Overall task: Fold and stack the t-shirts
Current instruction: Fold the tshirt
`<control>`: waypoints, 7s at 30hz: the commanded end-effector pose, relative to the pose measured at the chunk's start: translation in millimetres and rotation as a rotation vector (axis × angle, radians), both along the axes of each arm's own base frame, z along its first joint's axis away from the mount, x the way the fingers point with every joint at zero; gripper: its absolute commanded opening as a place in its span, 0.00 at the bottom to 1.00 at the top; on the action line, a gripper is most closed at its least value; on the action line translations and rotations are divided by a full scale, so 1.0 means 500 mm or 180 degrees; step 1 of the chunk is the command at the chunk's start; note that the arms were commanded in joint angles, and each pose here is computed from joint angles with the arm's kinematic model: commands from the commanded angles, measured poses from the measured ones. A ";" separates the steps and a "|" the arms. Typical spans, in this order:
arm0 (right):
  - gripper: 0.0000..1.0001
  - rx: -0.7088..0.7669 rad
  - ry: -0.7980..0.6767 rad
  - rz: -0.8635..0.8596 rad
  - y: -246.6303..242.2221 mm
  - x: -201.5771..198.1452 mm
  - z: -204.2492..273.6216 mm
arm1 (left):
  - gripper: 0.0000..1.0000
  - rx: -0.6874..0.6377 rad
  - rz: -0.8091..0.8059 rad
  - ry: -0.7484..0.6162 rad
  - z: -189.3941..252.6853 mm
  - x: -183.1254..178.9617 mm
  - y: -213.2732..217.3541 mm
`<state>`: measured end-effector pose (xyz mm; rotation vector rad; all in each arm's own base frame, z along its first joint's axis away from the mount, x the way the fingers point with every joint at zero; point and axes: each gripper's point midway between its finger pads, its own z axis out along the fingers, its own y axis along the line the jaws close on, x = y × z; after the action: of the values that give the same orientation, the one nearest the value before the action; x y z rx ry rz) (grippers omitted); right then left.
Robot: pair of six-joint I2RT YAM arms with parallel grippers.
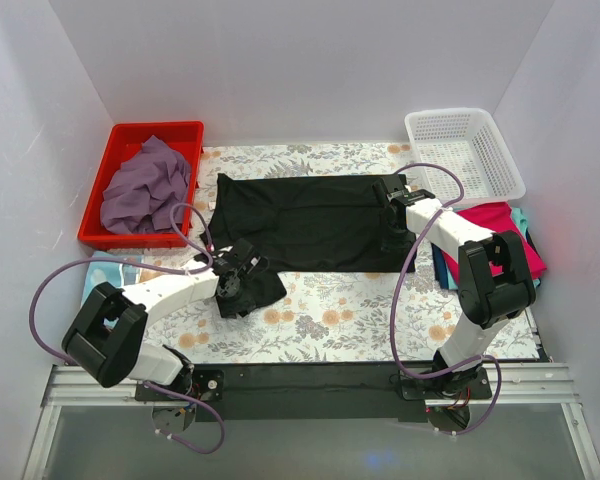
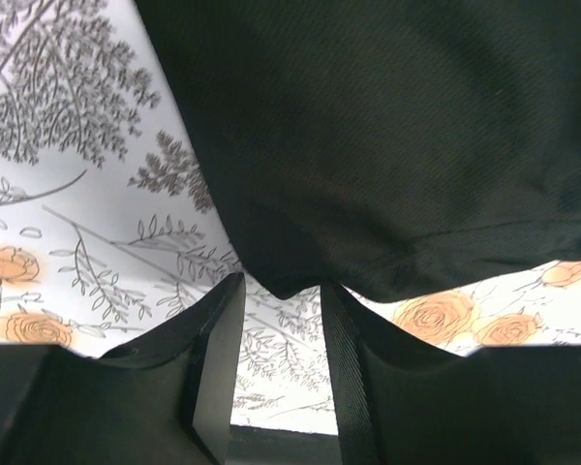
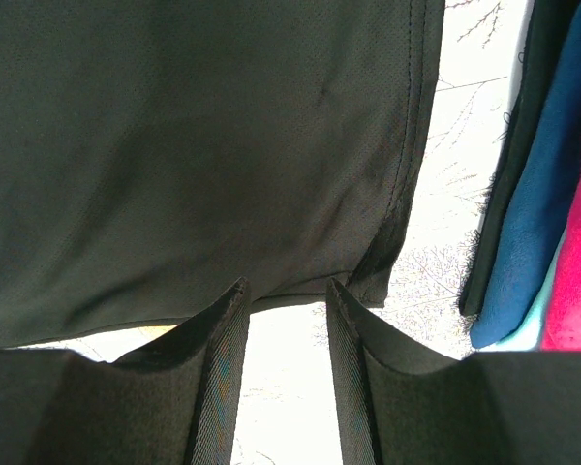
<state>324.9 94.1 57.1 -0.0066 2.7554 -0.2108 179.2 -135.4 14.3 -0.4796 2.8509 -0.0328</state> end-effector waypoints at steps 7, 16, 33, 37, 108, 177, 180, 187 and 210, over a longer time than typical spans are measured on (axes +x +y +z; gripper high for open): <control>0.42 -0.0092 -0.0046 -0.0036 -0.009 0.011 0.012 | 0.01 0.0147 -0.0015 -0.0227 -0.047 0.052 -0.002; 0.43 -0.0117 -0.0133 -0.0298 -0.051 -0.004 0.028 | 0.00 0.0178 0.0112 -0.0479 0.060 0.068 0.011; 0.49 0.0313 0.0079 -0.0579 -0.063 -0.058 -0.051 | 0.00 0.0262 0.0277 -0.0654 0.172 0.065 0.040; 0.49 0.0296 0.0134 -0.0656 -0.065 -0.060 -0.074 | 0.00 0.0307 0.0248 -0.0647 0.175 0.061 0.046; 0.01 0.0151 -0.0588 -0.0644 -0.075 0.131 0.074 | 0.00 0.0549 0.0635 -0.1397 0.284 0.377 0.123; 0.41 0.0148 -0.0554 -0.0664 -0.086 0.189 0.057 | 0.35 -0.0091 -0.0235 -0.0697 0.111 0.425 -0.052; 0.41 0.0116 -0.0556 -0.0661 -0.088 0.188 0.058 | 0.27 -0.0069 -0.0242 -0.0668 0.105 0.421 -0.050; 0.40 0.0114 -0.0540 -0.0655 -0.088 0.189 0.053 | 0.13 0.0010 -0.0273 -0.0603 0.088 0.412 -0.041; 0.39 0.0107 -0.0448 -0.0642 -0.087 0.178 0.033 | 0.29 0.0269 -0.0298 -0.0654 0.093 0.426 -0.016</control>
<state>415.5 51.3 66.9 0.2864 2.6366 -0.2140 385.6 -142.7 51.1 -0.3170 2.6921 0.0133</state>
